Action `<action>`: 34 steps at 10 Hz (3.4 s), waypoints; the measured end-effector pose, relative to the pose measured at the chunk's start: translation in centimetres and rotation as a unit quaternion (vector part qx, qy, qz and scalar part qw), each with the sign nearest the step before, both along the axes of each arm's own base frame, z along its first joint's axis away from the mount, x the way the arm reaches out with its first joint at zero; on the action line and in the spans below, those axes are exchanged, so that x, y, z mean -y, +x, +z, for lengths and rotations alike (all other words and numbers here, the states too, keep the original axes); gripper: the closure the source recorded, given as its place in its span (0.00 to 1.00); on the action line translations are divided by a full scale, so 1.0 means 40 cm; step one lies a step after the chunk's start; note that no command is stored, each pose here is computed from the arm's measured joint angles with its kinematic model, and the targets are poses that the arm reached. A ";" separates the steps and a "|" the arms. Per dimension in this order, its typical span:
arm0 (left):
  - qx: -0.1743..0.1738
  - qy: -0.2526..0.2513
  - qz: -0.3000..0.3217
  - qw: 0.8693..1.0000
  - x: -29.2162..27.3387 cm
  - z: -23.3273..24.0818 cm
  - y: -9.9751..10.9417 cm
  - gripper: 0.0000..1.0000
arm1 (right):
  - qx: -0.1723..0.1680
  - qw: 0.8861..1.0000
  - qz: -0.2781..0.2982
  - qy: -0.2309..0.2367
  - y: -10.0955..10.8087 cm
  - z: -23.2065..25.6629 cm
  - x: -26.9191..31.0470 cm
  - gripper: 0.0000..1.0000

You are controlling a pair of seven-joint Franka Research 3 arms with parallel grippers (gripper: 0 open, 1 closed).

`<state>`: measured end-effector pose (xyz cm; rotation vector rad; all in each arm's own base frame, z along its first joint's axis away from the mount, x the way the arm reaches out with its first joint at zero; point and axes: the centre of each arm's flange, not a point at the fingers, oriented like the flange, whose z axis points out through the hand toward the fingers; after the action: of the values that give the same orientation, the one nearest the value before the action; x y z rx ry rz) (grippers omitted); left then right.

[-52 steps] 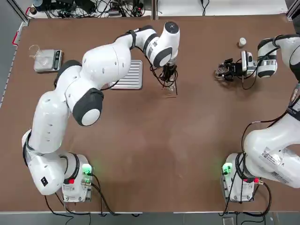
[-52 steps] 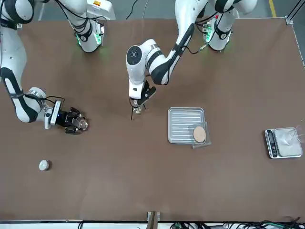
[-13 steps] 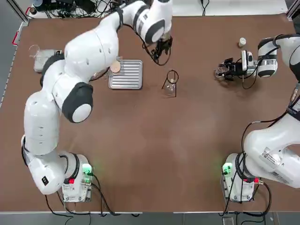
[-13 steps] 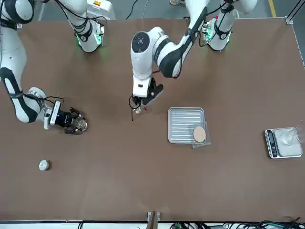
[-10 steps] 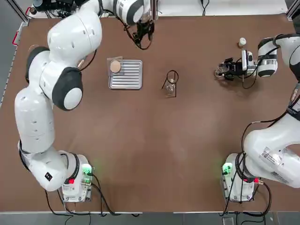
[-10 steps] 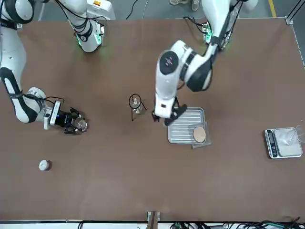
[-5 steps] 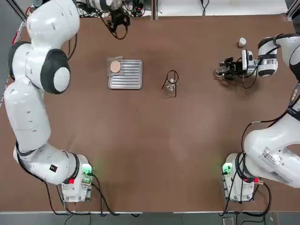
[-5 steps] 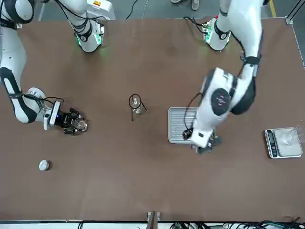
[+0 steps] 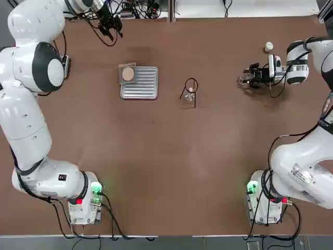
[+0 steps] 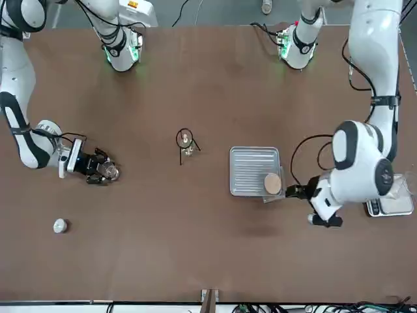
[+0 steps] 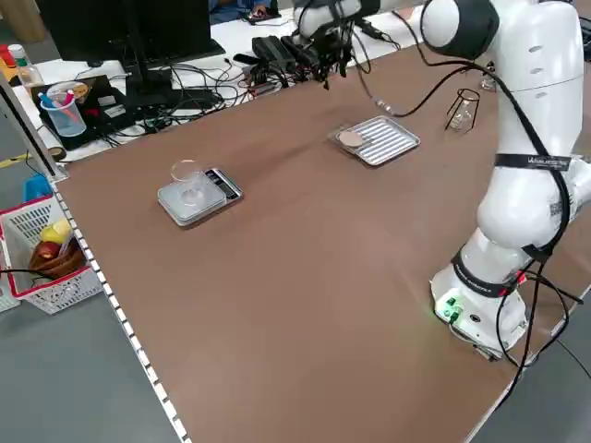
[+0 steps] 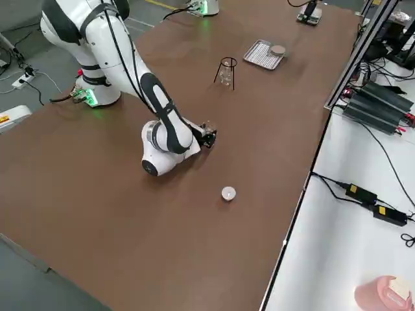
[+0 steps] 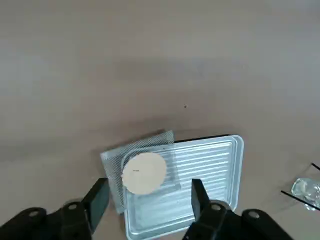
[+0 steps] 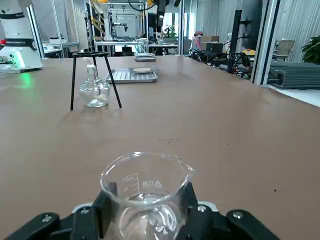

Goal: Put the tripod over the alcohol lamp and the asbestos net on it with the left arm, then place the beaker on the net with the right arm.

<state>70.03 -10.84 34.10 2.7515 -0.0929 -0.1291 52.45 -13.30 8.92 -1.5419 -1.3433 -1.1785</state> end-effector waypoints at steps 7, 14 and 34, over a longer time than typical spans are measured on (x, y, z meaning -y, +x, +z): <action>0.012 -0.109 -0.069 0.992 -0.078 -0.166 0.001 0.30 | 0.000 1.000 -0.001 -0.001 0.000 0.000 0.003 0.42; 0.005 -0.146 -0.126 0.981 -0.229 -0.330 -0.087 0.33 | 0.004 1.000 -0.003 -0.004 0.006 0.005 0.014 0.42; 0.012 -0.160 -0.121 0.980 -0.113 -0.454 -0.057 0.62 | 0.003 1.000 -0.003 -0.005 0.005 0.004 0.018 0.42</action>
<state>67.77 -6.31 15.94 2.4113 -0.4195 -0.1338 52.66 -14.02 9.09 -1.5515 -1.3524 -1.1825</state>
